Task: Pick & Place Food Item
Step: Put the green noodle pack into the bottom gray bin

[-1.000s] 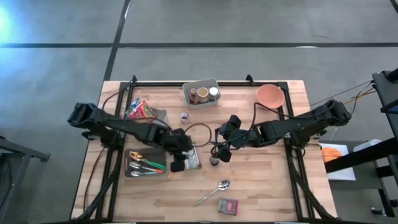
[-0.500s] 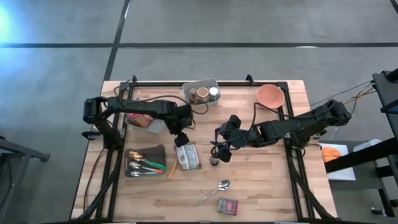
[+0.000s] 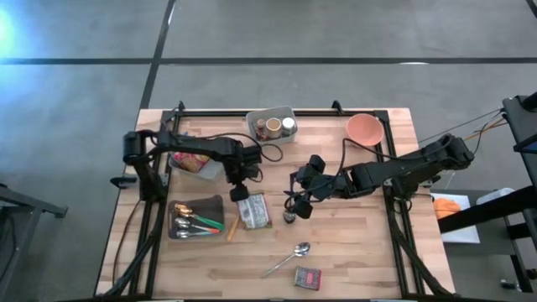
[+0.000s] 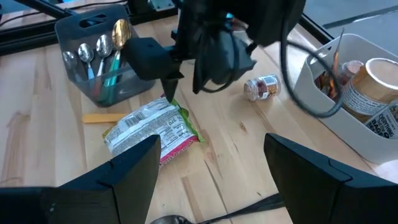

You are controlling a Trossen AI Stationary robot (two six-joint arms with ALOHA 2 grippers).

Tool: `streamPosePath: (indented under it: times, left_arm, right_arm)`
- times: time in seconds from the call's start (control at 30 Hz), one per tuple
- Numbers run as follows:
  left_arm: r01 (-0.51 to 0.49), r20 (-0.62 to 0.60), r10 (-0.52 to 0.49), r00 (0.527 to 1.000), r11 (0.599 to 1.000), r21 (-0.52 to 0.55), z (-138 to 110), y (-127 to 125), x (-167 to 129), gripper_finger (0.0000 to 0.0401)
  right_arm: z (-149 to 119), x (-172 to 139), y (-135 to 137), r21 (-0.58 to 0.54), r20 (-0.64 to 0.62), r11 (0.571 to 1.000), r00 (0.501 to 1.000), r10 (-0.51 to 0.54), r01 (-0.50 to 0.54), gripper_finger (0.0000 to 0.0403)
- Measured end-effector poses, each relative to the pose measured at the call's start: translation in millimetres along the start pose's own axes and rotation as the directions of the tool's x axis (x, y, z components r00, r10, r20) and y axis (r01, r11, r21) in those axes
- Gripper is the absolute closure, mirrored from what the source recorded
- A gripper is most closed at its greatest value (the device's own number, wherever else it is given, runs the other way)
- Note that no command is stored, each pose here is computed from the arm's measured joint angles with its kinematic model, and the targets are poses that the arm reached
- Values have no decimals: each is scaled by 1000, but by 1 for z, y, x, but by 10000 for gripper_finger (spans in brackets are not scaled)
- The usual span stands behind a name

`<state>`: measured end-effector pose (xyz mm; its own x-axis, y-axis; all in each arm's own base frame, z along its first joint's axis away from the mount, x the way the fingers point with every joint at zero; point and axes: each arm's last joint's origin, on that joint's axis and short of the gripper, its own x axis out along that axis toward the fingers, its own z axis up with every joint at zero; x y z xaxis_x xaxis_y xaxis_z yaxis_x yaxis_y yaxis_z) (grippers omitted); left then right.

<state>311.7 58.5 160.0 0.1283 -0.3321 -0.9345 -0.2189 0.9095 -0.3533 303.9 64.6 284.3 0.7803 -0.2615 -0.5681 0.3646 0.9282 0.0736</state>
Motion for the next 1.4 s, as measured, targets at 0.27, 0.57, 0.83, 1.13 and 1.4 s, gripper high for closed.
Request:
streamPosePath:
  times: [0.27, 0.57, 0.83, 1.13, 1.4]
  left_arm:
    - [120, -72, -115, 991, 991, 63, 1, 2, 17, 151]
    - [262, -99, -252, 963, 959, 106, 1, -1, 25, 217]
    - [272, -75, -266, 961, 959, 77, -1, -2, 32, 331]
    - [263, -47, -265, 963, 964, -36, -2, -4, 37, 399]
    - [157, 10, -157, 988, 988, -14, -5, -17, 19, 400]
  right_arm:
    - [0, 0, 0, 0, 0, 1000, 1000, 0, 0, 121]
    - [0, 0, 0, 0, 0, 1000, 1000, 0, 0, 121]
    - [0, 0, 0, 2, 0, 1000, 1000, 0, 0, 121]
    - [1, 0, 0, 3, 2, 1000, 1000, 1, -1, 121]
    - [1, 0, 0, 0, 1, 1000, 1000, 1, -1, 121]
